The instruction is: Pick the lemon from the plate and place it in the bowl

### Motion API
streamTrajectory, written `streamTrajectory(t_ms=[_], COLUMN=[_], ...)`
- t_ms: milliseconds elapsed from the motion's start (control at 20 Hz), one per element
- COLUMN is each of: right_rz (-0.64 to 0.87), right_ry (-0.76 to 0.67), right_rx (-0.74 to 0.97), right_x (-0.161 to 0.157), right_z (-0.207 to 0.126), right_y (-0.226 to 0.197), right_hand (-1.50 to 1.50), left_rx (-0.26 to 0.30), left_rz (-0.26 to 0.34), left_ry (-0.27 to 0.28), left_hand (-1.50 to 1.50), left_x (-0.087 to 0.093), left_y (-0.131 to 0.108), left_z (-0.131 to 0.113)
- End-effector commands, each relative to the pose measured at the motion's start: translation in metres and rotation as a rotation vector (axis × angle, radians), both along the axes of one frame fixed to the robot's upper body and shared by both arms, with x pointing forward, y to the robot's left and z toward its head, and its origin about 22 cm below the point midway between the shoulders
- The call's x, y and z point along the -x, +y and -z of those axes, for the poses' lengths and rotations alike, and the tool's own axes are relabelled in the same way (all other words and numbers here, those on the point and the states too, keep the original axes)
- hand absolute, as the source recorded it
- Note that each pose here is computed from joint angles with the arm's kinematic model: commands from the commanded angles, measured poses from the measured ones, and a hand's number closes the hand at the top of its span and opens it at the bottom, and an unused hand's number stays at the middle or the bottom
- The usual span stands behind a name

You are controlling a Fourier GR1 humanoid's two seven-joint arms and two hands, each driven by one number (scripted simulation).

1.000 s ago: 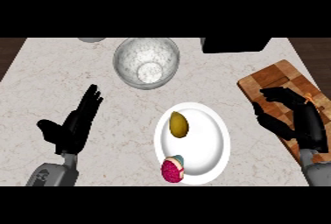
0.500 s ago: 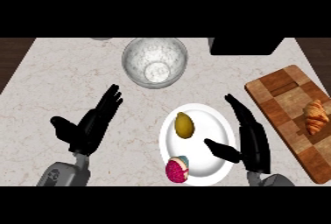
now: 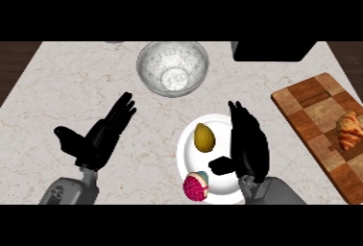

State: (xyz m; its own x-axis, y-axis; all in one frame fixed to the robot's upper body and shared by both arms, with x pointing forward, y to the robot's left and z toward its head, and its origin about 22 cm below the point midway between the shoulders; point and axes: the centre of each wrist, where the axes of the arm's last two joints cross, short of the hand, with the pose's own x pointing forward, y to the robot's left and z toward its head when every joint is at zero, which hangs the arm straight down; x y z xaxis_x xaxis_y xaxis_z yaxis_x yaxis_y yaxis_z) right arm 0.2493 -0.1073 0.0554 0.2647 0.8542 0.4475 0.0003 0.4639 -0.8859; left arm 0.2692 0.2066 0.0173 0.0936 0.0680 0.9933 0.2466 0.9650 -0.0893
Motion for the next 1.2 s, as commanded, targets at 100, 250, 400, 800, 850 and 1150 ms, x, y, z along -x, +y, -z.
streamTrajectory(t_ms=[100,250,400,800,850,1150], right_rz=[0.110,0.144,0.216,0.238,0.247,0.228], right_ry=[0.213,0.282,0.359,0.460,0.504,0.500], right_rx=[0.067,0.058,0.081,0.111,0.114,0.115], right_x=[-0.011,-0.022,-0.039,-0.049,-0.052,-0.049], right_z=[-0.047,-0.055,-0.043,-0.034,-0.024,-0.015], right_y=[0.065,0.069,0.059,0.059,0.057,0.067], right_hand=[-1.50,-1.50,-1.50,-1.50,-1.50,-1.50], left_rx=[0.009,0.021,0.013,0.011,0.008,0.008], left_rz=[0.029,0.035,0.016,0.004,0.025,0.022], left_ry=[0.004,0.011,-0.007,0.012,0.009,0.001], left_hand=[0.00,0.00,0.00,0.00,0.00,0.00], left_x=[0.004,0.001,-0.008,-0.003,0.006,0.004], left_y=[-0.008,-0.022,-0.001,-0.002,-0.004,0.000], left_z=[-0.012,-0.005,-0.017,-0.010,-0.005,0.003])
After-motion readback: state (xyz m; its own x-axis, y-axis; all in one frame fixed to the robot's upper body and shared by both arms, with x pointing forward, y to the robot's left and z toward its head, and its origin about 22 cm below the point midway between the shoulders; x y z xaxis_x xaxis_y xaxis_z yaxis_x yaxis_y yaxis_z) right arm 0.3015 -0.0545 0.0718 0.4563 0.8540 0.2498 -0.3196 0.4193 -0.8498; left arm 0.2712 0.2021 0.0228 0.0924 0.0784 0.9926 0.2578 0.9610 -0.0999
